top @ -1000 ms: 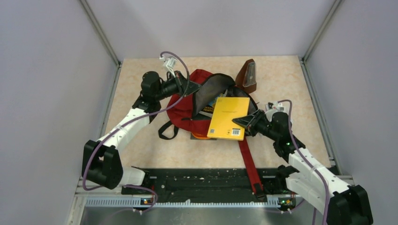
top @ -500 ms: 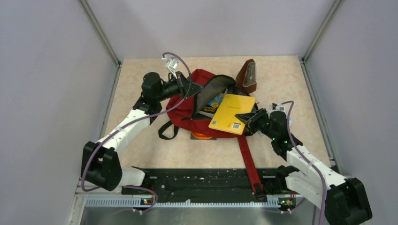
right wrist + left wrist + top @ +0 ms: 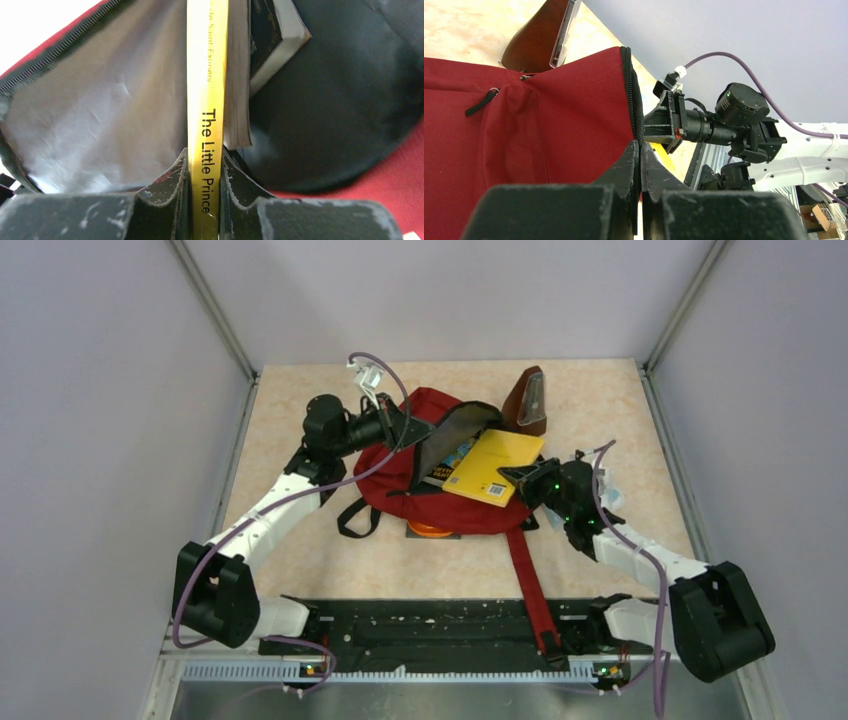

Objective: Pack the student bag
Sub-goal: Place the book in the student bag.

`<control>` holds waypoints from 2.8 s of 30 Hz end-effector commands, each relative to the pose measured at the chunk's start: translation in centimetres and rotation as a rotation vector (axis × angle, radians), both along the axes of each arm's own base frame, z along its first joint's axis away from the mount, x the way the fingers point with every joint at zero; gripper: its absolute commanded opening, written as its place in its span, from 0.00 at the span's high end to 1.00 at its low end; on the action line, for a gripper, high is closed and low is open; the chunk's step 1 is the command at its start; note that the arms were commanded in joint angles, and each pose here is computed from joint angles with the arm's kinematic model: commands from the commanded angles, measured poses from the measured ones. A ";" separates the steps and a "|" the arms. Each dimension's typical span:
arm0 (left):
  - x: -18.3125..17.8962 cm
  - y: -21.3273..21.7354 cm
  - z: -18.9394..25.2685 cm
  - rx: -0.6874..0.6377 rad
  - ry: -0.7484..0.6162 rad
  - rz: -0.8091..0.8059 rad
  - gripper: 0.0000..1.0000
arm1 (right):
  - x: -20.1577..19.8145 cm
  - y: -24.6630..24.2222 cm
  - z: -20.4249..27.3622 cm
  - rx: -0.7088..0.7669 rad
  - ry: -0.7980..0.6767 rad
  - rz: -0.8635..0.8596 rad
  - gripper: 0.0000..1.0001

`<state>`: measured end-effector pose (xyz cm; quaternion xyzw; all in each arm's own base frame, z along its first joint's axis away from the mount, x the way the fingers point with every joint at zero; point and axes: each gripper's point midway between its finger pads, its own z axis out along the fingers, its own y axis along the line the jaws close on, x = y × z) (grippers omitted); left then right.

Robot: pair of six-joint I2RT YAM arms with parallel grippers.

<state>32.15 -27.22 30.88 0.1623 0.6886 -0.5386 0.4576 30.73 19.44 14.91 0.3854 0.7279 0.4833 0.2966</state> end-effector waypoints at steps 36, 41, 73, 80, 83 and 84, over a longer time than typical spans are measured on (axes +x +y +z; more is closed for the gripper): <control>3.0 2.1 -0.4 0.040 0.025 0.261 1.00 | 3.9 5.4 1.0 -0.437 -0.329 -0.028 0.26; 3.2 1.7 -1.0 0.032 0.060 0.250 1.00 | 3.0 4.0 1.0 -0.472 -0.363 -0.039 0.43; 3.5 1.3 -2.6 0.063 0.089 0.233 1.00 | 7.0 10.5 0.4 -0.544 -0.477 0.193 0.94; 7.5 7.0 -9.5 0.362 0.219 0.580 0.43 | 1.9 5.8 0.3 -0.694 -0.454 0.270 0.42; 8.4 8.8 -10.5 0.441 0.269 0.675 0.25 | 0.5 3.4 0.5 -0.744 -0.422 0.287 0.31; 8.8 10.1 -10.2 0.461 0.278 0.741 0.22 | 0.2 2.8 0.9 -0.748 -0.421 0.292 0.29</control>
